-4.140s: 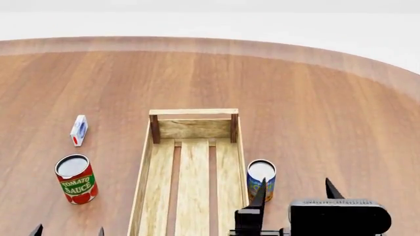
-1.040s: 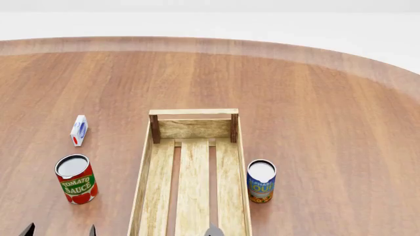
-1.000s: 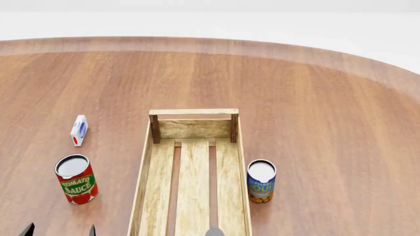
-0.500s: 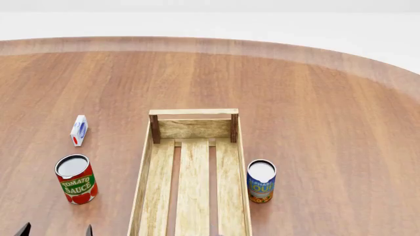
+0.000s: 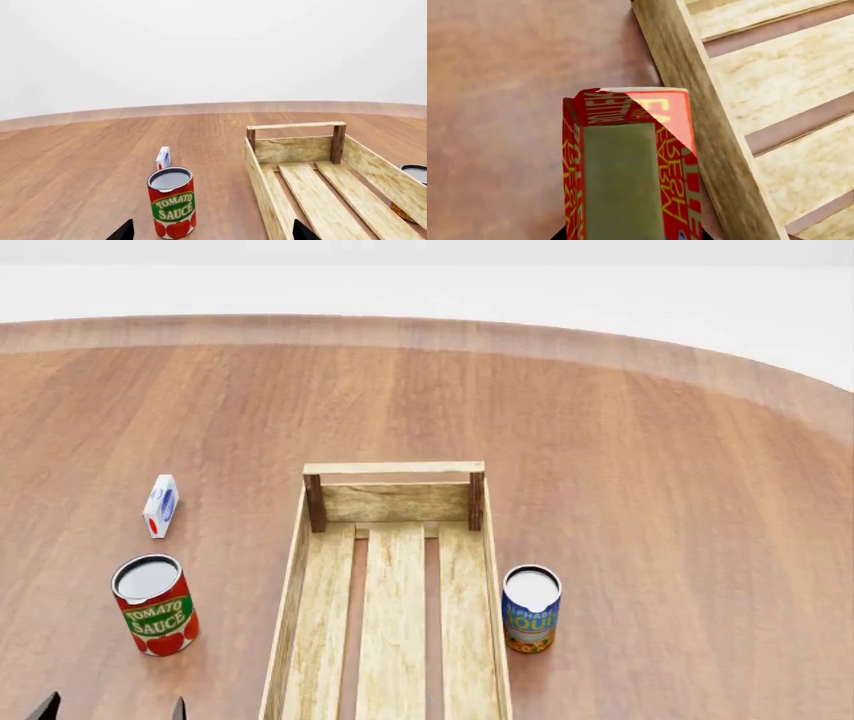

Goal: Pick up the butter and put it in the tray.

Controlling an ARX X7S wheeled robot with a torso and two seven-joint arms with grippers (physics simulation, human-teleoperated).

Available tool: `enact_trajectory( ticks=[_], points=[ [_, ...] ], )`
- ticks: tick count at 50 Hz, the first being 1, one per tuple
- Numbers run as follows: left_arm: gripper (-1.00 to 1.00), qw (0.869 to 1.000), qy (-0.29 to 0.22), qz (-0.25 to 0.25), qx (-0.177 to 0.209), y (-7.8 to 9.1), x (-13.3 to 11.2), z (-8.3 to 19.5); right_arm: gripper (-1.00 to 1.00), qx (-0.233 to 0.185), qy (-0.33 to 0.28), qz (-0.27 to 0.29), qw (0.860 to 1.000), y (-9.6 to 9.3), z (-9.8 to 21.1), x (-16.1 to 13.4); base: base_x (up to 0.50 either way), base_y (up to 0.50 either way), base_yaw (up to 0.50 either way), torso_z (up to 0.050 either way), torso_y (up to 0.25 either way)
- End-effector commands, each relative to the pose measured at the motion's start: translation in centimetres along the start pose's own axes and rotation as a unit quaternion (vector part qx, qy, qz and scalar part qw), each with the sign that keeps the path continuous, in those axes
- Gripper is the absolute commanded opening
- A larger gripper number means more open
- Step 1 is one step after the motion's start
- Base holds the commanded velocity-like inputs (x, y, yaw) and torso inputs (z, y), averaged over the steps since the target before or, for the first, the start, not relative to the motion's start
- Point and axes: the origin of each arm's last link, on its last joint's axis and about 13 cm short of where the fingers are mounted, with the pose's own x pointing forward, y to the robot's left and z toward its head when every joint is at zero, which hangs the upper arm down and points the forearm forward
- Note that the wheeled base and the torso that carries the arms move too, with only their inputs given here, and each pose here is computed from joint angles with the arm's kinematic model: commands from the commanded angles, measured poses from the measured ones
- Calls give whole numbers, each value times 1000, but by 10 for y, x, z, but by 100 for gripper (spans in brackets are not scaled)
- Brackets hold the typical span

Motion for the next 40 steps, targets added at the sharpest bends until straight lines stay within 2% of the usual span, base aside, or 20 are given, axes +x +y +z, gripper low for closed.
enact_trajectory(
  ticks=[1, 3, 13, 27, 40],
  points=[
    [100, 1000, 0, 0, 0, -1, 1, -1, -100, -12, -22, -9, 1000, 1, 1, 5, 0, 0, 3, 0, 0],
    [100, 1000, -1, 0, 0, -1, 0, -1, -100, 3, -31, -13, 999, 1, 3, 2, 0, 1, 1, 0, 0],
    [100, 1000, -2, 2, -3, -3, 1, -1, -100, 9, -37, -12, 999, 6, 14, -13, 1, 1, 1, 0, 0],
    [100, 1000, 1, 3, -3, -6, 4, -5, -100, 1, -16, -13, 1000, 12, 24, -35, 0, 0, 0, 0, 0],
    [100, 1000, 2, 4, -7, -5, 4, -3, -100, -6, 1, -31, 999, 17, 39, -73, 0, 0, 0, 0, 0]
  ],
)
